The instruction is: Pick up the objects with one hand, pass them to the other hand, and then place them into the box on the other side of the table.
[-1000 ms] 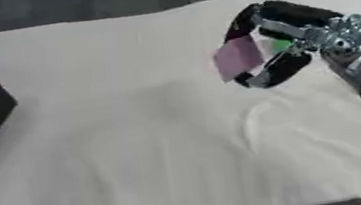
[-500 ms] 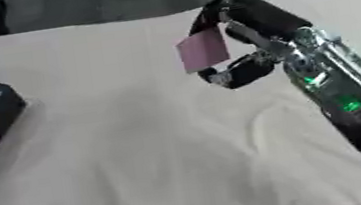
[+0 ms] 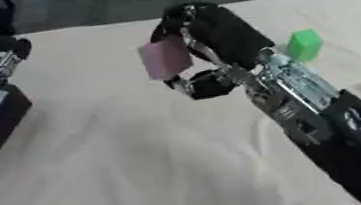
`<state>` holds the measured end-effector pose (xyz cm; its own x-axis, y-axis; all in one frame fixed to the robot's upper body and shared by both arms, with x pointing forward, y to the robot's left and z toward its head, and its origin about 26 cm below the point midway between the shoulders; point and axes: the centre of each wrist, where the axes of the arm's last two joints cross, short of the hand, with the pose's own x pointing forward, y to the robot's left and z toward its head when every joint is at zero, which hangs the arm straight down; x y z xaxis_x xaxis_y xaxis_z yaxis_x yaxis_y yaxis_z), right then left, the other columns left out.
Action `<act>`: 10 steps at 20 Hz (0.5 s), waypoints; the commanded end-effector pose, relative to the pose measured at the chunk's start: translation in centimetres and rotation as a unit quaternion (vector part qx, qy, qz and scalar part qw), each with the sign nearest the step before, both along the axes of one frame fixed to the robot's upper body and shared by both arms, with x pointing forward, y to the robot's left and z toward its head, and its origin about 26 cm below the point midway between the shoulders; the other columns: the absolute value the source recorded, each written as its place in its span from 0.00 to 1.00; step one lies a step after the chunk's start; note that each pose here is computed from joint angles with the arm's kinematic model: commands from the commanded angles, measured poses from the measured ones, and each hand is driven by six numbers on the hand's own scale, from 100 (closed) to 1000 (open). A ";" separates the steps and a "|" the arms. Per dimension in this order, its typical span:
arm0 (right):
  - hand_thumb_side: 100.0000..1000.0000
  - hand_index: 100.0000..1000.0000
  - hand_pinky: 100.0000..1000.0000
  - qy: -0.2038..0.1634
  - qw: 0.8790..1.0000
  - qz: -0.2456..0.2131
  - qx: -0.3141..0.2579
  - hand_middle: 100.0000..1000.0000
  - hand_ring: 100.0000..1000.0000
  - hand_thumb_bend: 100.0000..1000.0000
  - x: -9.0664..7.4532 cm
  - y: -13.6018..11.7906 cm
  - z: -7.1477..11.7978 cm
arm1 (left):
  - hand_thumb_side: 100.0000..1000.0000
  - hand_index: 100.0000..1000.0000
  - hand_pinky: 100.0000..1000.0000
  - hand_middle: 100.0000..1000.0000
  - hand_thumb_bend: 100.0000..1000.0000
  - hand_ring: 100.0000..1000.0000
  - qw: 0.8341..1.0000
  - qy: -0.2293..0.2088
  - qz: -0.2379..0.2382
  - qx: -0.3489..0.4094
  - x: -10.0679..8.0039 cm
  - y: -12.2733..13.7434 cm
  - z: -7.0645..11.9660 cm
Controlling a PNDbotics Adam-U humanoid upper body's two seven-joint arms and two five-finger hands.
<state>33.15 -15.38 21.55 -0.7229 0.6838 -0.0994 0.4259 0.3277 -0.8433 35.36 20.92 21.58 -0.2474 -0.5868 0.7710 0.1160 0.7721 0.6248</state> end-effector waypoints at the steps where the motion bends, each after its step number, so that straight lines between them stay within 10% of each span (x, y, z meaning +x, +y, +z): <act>1: 0.00 0.54 0.69 -0.042 0.999 0.012 0.005 0.49 0.58 0.12 -0.1 1.2 0.4 | 0.58 0.83 0.81 0.75 0.43 0.75 1.000 -0.003 -0.007 0.026 0.2 -0.4 0.7; 10: 0.00 0.53 0.63 -0.093 0.995 0.030 0.011 0.47 0.55 0.17 -0.2 3.6 -0.1 | 0.50 0.81 0.82 0.74 0.48 0.75 0.996 0.002 -0.066 0.054 -0.5 -1.9 1.5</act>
<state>33.03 -12.09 20.63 -0.7374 0.6469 -0.1943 0.5231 0.3649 -0.7702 35.23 19.35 22.03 -0.2837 -0.6238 0.7283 0.2217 0.6963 0.6827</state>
